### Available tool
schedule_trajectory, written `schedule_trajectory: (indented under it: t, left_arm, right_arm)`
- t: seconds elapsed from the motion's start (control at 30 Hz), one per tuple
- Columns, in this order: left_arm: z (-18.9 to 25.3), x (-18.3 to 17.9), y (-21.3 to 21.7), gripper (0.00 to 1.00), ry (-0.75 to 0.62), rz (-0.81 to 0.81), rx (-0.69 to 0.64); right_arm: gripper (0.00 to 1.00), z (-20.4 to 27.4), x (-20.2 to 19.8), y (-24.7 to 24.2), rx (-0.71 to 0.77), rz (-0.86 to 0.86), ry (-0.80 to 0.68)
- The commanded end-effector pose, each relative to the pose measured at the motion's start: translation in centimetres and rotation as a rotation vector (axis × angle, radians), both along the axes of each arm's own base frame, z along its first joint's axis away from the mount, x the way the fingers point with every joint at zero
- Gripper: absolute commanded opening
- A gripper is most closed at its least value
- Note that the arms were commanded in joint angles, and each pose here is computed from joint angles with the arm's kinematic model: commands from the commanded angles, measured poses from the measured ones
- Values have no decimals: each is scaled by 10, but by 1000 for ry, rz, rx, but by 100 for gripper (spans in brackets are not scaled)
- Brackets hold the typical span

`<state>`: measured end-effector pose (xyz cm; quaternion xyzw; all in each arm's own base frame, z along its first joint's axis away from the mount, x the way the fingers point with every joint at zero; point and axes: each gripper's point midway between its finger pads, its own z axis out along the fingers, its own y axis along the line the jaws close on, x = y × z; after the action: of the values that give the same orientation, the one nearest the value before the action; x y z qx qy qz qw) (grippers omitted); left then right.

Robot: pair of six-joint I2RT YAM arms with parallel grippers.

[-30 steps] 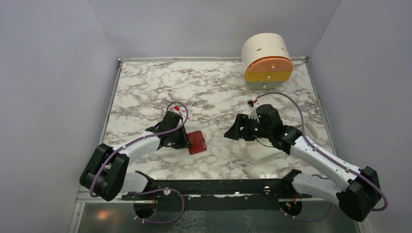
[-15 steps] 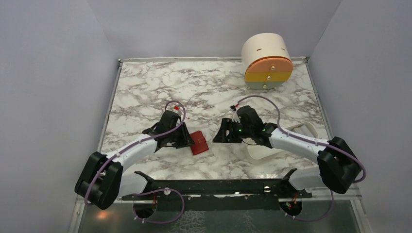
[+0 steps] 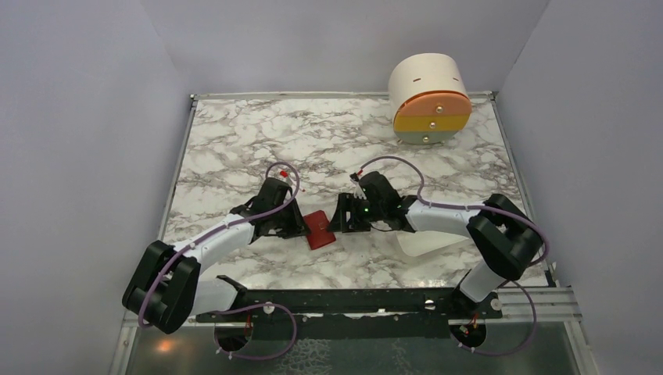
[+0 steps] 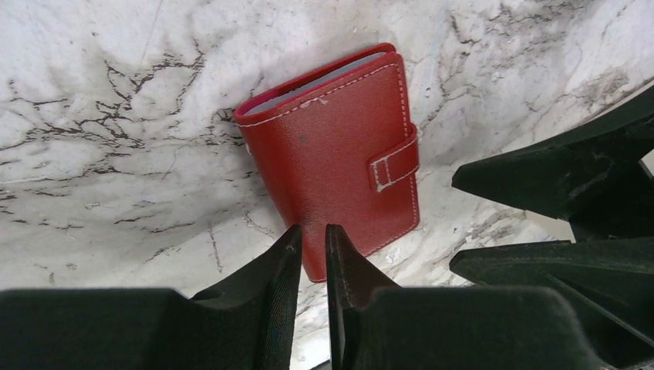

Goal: Put the credit cards into the card holder
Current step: Turn over the card holder at the center of the board.

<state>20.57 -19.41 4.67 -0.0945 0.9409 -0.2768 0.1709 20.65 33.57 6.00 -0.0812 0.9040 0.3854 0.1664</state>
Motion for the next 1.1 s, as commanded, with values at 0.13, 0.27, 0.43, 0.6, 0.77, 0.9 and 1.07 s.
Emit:
schedule_trajectory:
  t: [0.13, 0.27, 0.43, 0.6, 0.77, 0.9, 1.07]
  left_arm:
    - [-18, -9, 1, 15, 33, -6, -8]
    - [-21, -10, 1, 14, 37, -6, -12]
    - [-24, -11, -1, 13, 45, -10, -19]
    - [-24, -10, -3, 13, 48, -4, -33]
    - [-20, -9, -10, 13, 55, -7, -73]
    - [-13, -7, -17, 13, 52, -7, -113]
    - [0, -3, -33, 13, 36, -20, -196]
  right_arm:
    - [63, -6, 2, 30, 71, 67, -5]
    - [63, -13, -1, 35, 82, 82, 9]
    - [63, -10, -4, 40, 120, 98, 15]
    - [58, -1, -5, 42, 154, 110, 2]
    - [47, 9, -8, 40, 170, 111, -6]
    - [34, 15, -9, 32, 155, 85, -21]
    - [9, 20, -5, 17, 88, 43, -63]
